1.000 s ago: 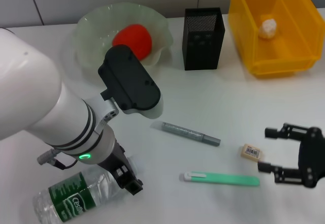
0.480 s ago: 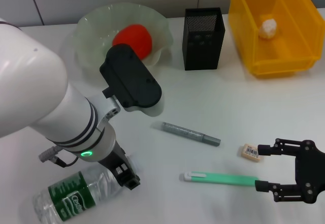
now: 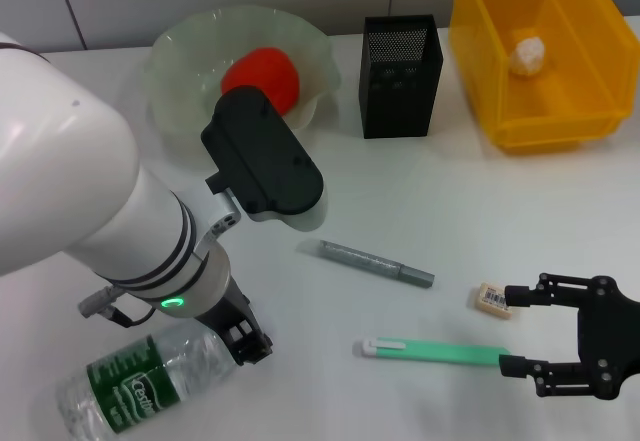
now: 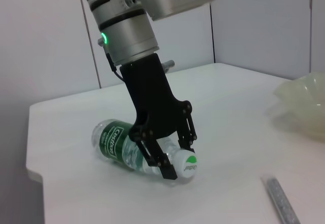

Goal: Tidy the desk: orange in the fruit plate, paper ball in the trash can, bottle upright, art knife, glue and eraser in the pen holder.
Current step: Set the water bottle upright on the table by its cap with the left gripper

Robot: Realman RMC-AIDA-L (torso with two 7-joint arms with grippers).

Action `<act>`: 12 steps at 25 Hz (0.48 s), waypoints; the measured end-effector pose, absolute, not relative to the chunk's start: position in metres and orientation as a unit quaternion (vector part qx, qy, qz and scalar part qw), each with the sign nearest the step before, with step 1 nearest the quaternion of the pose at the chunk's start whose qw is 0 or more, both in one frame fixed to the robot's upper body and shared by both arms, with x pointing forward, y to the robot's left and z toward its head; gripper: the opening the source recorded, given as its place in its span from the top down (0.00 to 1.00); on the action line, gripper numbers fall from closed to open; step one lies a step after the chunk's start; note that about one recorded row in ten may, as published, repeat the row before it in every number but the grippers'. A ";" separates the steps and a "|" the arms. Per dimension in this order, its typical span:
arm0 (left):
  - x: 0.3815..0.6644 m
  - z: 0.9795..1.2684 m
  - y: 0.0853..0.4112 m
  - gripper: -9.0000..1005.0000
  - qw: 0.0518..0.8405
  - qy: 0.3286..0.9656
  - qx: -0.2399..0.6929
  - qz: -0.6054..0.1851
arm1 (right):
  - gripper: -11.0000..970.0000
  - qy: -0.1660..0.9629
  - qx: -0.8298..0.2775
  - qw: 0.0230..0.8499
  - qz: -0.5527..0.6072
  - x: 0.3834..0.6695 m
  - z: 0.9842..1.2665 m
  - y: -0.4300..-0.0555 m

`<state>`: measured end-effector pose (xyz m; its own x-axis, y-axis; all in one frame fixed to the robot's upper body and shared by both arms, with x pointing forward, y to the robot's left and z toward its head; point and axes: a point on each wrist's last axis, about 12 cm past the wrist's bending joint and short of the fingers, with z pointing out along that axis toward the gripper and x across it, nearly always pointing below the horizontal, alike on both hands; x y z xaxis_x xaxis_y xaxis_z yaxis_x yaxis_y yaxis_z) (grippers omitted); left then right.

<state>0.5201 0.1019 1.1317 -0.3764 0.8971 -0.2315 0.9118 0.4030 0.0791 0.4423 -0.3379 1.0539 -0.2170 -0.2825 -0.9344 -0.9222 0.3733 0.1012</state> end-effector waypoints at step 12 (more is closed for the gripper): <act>0.520 1.185 0.112 0.56 0.200 0.820 0.534 -0.051 | 0.21 0.695 -0.431 0.452 0.356 0.447 1.054 -0.336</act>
<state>0.5196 0.1117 1.1847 -0.3498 0.8550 -0.3829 0.8957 0.4250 0.1306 0.4469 -0.3357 1.0535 -0.2185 -0.2769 -0.9357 -0.9214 0.3744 0.1043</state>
